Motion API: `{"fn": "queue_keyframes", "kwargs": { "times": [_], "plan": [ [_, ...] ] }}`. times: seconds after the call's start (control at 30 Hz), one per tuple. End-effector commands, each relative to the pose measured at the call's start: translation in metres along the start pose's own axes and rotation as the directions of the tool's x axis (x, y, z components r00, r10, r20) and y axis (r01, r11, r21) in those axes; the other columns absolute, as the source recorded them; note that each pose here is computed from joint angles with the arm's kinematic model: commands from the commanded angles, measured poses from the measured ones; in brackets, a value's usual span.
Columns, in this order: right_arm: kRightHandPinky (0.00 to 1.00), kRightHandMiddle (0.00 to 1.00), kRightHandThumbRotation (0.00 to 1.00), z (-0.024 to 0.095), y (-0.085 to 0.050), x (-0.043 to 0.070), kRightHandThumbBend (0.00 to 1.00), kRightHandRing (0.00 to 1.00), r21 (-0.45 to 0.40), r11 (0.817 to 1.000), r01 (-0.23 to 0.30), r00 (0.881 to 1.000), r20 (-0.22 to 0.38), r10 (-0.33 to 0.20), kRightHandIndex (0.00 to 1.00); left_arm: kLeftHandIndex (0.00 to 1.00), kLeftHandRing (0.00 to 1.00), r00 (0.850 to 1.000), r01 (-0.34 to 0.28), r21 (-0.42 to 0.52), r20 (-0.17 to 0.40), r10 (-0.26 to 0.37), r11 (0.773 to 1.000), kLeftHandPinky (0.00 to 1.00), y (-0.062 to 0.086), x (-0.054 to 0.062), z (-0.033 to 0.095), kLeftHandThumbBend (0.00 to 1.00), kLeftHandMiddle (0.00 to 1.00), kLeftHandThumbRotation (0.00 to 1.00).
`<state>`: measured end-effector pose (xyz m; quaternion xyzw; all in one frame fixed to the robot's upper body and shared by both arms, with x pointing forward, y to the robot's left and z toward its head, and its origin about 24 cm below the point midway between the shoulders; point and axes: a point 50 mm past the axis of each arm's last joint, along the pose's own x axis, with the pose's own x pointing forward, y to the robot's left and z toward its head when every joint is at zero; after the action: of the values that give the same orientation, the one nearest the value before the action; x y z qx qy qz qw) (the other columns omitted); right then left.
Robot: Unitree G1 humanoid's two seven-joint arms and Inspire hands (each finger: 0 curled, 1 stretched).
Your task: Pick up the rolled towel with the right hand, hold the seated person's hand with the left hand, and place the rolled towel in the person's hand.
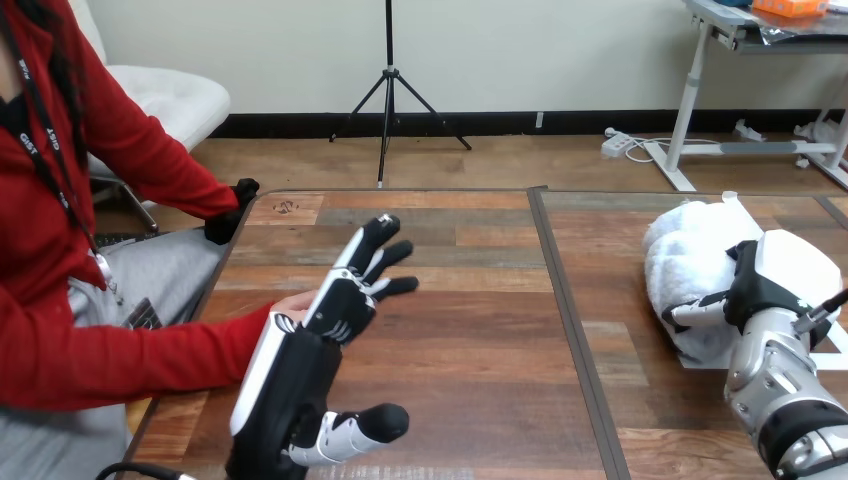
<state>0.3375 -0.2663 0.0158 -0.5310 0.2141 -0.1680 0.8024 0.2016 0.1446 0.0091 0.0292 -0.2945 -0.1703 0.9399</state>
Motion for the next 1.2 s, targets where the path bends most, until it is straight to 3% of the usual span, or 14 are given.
{"fn": "queue_keyframes", "kwargs": {
  "times": [0.0,0.27,0.47,0.73,1.17],
  "plan": [
    [0.33,0.52,0.00,-0.008,0.002,-0.002,0.69,0.44,0.021,1.000,0.018,1.000,-0.006,-0.018,0.56,0.95,0.92,0.997,-0.006,0.038,0.081,0.003,0.999,0.82,0.007,0.013,0.009,1.00,0.96,0.75],
    [0.33,0.50,0.00,-0.010,0.003,-0.004,0.72,0.43,0.038,0.998,0.039,0.999,0.034,-0.041,0.54,0.94,0.91,0.998,0.015,0.039,0.065,-0.018,0.999,0.82,0.008,0.013,0.009,1.00,0.95,0.74],
    [0.27,0.44,0.00,-0.010,0.006,-0.006,0.73,0.36,0.054,0.997,0.050,0.996,0.071,-0.054,0.51,0.93,0.90,0.998,0.021,0.036,0.060,-0.024,0.999,0.82,0.009,0.012,0.008,1.00,0.94,0.73],
    [0.15,0.28,0.00,-0.009,0.010,-0.010,0.70,0.20,0.091,0.994,0.057,0.991,0.113,-0.068,0.36,0.93,0.90,0.998,0.026,0.042,0.059,-0.029,0.999,0.80,0.009,0.012,0.009,1.00,0.94,0.73],
    [0.08,0.17,0.00,-0.005,0.014,-0.017,0.69,0.11,0.196,0.979,0.059,0.975,0.199,-0.099,0.18,0.93,0.90,0.997,0.031,0.046,0.063,-0.034,0.998,0.79,0.010,0.012,0.009,1.00,0.94,0.73]
  ]
}}
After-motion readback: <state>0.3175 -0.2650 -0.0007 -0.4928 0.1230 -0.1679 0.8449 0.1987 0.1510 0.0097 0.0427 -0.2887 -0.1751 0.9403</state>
